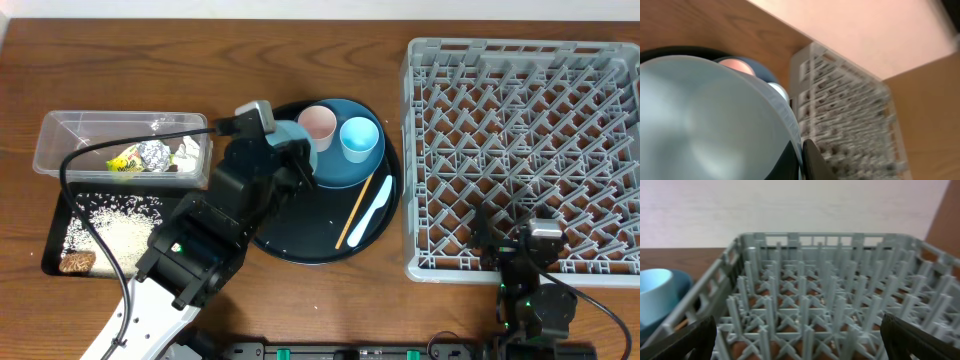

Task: Sort waste into correct bins and load items into the dishwasher rack
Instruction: 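Carry the emptied bowl right toward the round tray with the left gripper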

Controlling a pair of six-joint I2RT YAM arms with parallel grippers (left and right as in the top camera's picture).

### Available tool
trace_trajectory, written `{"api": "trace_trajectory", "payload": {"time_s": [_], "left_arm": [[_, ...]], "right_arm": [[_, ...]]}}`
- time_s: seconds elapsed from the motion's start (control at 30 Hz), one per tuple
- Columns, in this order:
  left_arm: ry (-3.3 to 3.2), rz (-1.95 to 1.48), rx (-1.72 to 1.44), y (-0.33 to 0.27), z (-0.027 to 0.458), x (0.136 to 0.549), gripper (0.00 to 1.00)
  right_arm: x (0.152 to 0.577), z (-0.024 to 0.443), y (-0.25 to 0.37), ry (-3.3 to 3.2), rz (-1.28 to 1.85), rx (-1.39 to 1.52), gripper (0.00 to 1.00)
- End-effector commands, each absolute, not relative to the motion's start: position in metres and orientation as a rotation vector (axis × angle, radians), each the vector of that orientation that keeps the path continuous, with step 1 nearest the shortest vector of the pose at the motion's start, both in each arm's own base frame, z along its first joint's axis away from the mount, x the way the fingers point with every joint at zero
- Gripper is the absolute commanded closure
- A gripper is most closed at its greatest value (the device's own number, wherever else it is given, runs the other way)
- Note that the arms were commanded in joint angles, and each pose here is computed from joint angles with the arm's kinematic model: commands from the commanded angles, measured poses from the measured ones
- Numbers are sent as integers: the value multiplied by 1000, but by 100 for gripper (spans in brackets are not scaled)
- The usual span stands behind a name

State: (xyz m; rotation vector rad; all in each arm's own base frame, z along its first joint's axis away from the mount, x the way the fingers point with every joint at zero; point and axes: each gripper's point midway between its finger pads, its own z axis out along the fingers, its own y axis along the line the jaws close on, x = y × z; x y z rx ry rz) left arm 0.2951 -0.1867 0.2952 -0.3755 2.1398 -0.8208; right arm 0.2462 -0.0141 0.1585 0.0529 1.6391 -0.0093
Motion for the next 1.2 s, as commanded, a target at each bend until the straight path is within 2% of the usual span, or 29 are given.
{"api": "trace_trajectory", "payload": {"time_s": [0.0,0.13,0.23,0.4,0.7,0.9,1.17], "left_arm": [[2051,-952,-498,-189,321,298,94],[2047,-1064,-408,-207,332,293,94],[2050,-1027,-75,-224,335,284,94],[2111,-886,295,-231,310,267,94],[2119,-474,905,-208,258,244,94],[2278,-117,827,-156,230,252,94],[2362,60,846,-133,211,251,94]], "right_arm": [[245,160,15,1636,320,133,1],[242,164,32,1624,628,299,1],[239,164,45,1643,693,241,1],[237,171,48,1633,708,219,1],[235,243,51,1657,607,93,1],[257,284,67,1852,674,-1,1],[288,307,66,2268,710,45,1]]}}
